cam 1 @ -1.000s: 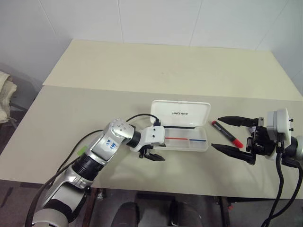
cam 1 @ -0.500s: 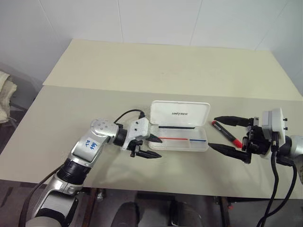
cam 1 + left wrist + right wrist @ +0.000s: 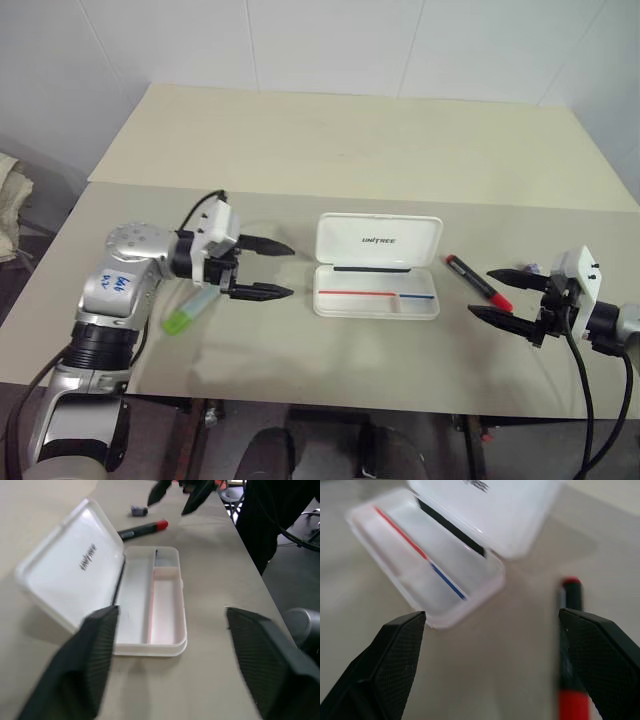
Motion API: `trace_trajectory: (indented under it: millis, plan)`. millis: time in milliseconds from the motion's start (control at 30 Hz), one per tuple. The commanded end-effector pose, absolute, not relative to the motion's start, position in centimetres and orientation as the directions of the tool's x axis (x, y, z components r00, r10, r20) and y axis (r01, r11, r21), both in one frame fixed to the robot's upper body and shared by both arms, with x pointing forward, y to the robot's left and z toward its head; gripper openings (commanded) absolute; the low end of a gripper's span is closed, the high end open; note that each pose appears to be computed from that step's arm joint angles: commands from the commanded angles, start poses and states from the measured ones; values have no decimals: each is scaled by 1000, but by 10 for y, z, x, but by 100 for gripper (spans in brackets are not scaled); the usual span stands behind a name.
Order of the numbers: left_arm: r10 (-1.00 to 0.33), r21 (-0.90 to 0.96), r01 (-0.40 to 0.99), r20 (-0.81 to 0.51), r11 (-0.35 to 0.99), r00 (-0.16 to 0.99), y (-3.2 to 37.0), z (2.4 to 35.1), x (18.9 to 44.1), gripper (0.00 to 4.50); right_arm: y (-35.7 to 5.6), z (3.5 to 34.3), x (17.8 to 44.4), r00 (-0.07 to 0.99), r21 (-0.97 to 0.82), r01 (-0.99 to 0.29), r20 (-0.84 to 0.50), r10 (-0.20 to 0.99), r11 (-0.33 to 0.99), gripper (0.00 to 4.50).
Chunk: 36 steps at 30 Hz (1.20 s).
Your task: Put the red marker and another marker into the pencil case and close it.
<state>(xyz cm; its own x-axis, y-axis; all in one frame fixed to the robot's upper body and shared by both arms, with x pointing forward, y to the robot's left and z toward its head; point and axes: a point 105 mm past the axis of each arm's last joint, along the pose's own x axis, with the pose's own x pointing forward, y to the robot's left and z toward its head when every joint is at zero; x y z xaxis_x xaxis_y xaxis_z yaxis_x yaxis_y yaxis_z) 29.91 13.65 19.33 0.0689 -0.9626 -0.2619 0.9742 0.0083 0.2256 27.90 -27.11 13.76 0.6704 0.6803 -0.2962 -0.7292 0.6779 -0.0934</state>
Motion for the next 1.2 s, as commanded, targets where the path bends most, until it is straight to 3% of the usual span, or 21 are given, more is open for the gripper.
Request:
trace_trajectory:
  millis: [33, 367, 467, 733, 1000, 1200]
  plan:
    - [-960, 280, 959, -259, 31, 107, 152, 210, 303, 447, -285, 136, 292, 723, -112, -674, -299, 622, 730, 450]
    - [-957, 286, 958, -267, 35, 114, 156, 217, 299, 447, -289, 103, 315, 727, -21, -631, -367, 581, 776, 450]
    - [-954, 285, 957, -268, 52, 132, 159, 217, 298, 450, -283, 94, 314, 708, 2, -641, -384, 592, 768, 364]
    - [-945, 299, 950, -275, 91, 178, 168, 219, 301, 450, -279, 92, 316, 716, -13, -641, -371, 592, 768, 66]
    - [-946, 303, 948, -270, 96, 182, 164, 216, 303, 450, -292, 114, 318, 778, -101, -592, -329, 535, 799, 65]
    - [-944, 296, 950, -273, 101, 186, 166, 211, 304, 450, -302, 178, 309, 805, -262, -591, -242, 541, 763, 65]
